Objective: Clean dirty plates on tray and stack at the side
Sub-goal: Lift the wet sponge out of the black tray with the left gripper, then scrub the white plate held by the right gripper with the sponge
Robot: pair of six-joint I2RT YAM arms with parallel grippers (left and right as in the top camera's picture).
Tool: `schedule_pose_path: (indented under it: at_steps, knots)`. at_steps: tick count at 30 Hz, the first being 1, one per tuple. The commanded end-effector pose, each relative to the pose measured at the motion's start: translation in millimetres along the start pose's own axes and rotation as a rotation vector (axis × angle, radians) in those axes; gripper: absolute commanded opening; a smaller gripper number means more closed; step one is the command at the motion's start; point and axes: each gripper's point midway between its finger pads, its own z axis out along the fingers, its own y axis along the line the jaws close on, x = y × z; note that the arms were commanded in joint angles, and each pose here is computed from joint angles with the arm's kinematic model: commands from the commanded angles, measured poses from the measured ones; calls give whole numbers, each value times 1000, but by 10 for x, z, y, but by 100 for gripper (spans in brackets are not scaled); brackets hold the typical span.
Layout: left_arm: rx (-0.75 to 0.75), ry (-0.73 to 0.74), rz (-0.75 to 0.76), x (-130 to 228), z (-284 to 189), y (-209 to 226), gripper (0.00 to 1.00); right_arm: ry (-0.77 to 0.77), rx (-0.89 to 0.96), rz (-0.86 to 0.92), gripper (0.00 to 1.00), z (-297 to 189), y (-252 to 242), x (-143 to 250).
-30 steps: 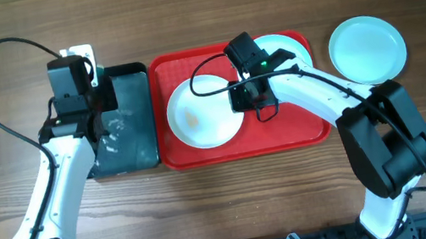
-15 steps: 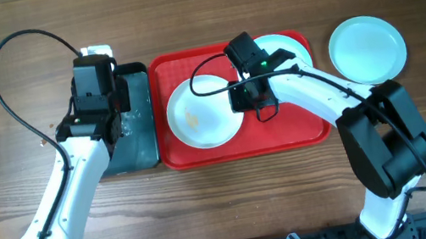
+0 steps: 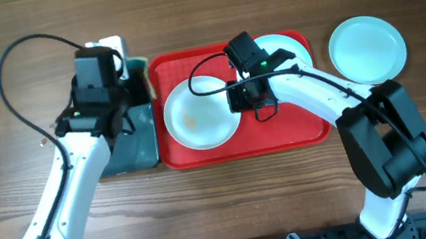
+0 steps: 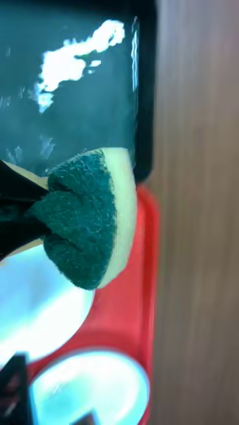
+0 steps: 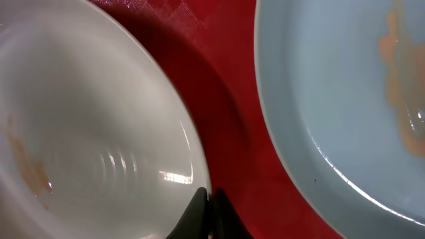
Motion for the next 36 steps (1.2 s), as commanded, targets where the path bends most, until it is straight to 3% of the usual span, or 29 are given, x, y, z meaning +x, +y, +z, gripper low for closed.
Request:
schedule_pose_path:
  at_steps: [1, 5, 9, 19, 29, 36]
  knots:
    - [83, 120, -51, 271, 81, -313, 4, 3, -22, -1, 4, -18, 56, 27]
    - [73, 276, -66, 710, 318, -493, 4, 4, -22, 5, 4, -18, 57, 28]
    - [39, 320, -30, 897, 443, -568, 4, -1, -30, 44, 4, -10, 125, 39]
    - [-102, 278, -162, 863, 455, -388, 4, -24, 11, 48, 4, 9, 184, 71]
    - [-162, 313, -163, 984, 459, -289, 4, -30, 49, 49, 4, 7, 113, 72]
    - [-189, 403, -120, 1300, 672, -337, 4, -28, 46, 46, 4, 7, 119, 75]
